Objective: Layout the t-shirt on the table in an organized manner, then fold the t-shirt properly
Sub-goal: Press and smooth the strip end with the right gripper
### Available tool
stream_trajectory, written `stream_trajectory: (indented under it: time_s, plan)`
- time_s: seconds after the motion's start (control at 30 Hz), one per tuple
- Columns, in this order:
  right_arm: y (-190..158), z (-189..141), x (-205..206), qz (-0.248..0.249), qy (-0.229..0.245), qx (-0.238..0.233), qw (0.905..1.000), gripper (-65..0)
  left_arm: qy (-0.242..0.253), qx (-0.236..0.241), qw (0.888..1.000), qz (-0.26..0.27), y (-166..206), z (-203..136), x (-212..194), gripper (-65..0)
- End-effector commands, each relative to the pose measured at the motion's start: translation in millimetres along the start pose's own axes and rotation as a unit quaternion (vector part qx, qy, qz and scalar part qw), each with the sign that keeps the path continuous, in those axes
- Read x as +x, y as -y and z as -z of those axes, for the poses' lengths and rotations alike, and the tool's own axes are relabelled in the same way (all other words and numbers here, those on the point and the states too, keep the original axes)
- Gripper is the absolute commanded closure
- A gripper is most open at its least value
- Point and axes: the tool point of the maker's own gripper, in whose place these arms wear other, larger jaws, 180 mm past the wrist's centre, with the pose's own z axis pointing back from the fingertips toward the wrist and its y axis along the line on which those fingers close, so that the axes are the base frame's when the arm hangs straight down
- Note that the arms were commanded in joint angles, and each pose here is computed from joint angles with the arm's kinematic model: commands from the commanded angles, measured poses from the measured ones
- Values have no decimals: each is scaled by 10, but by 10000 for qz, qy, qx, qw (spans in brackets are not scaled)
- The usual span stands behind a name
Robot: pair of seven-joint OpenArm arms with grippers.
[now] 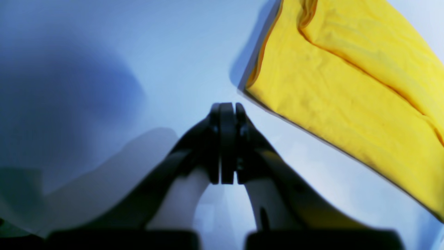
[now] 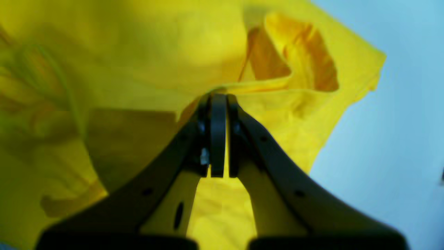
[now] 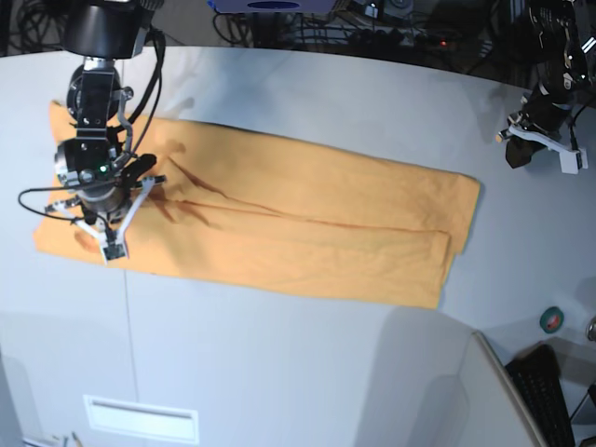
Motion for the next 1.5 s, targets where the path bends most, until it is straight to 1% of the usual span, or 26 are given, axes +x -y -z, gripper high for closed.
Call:
stream_trajectory:
  time_s: [0.0, 0.1, 0.23, 0.27, 0.33, 0.4, 0.5, 0.6, 0.67, 0.77, 0.97, 1.07, 1.2, 1.47]
  plan:
    - [84, -20, 218, 9, 271, -110, 9996, 0, 203, -52, 9998, 63, 1, -23, 151, 0]
    - [87, 43, 361, 39, 332, -75, 9994, 0, 199, -65, 9998, 67, 11, -16, 150, 0]
    - [23, 242, 458, 47, 199, 113, 9997, 0, 208, -76, 9997, 69, 21, -9, 159, 0]
    - [23, 256, 517, 54, 265, 125, 9996, 0, 208, -76, 9997, 69, 21, -9, 159, 0]
    - [96, 199, 647, 56, 465, 22, 9989, 0, 224, -54, 9997, 60, 6, -15, 169, 0]
    - [235, 47, 666, 80, 540, -199, 9983, 0, 234, -36, 9997, 54, -8, -23, 174, 0]
    - [336, -224, 474, 71, 367, -460, 9982, 0, 207, -16, 9998, 44, -28, -25, 155, 0]
    - [276, -355, 124, 52, 49, -469, 9989, 0, 190, 9, 9998, 6, -52, -14, 137, 0]
    - [171, -373, -105, 69, -146, -374, 9992, 0, 192, 10, 9998, 2, -52, -11, 138, 0]
    - [50, -383, -352, 18, -302, -249, 9992, 0, 204, 3, 9998, 6, -46, -8, 149, 0]
    - [-231, -275, -618, 24, -519, 93, 9986, 0, 196, -32, 9998, 20, -18, 6, 148, 0]
    - [-293, -194, -619, 45, -596, 192, 9980, 0, 197, -29, 9998, 28, -21, 5, 153, 0]
    - [-297, -159, -546, 64, -552, 206, 9982, 0, 219, -7, 9998, 27, -40, -3, 172, 0]
    - [-192, -107, -88, 153, -157, 110, 9997, 0, 225, -2, 9997, 25, -44, -5, 175, 0]
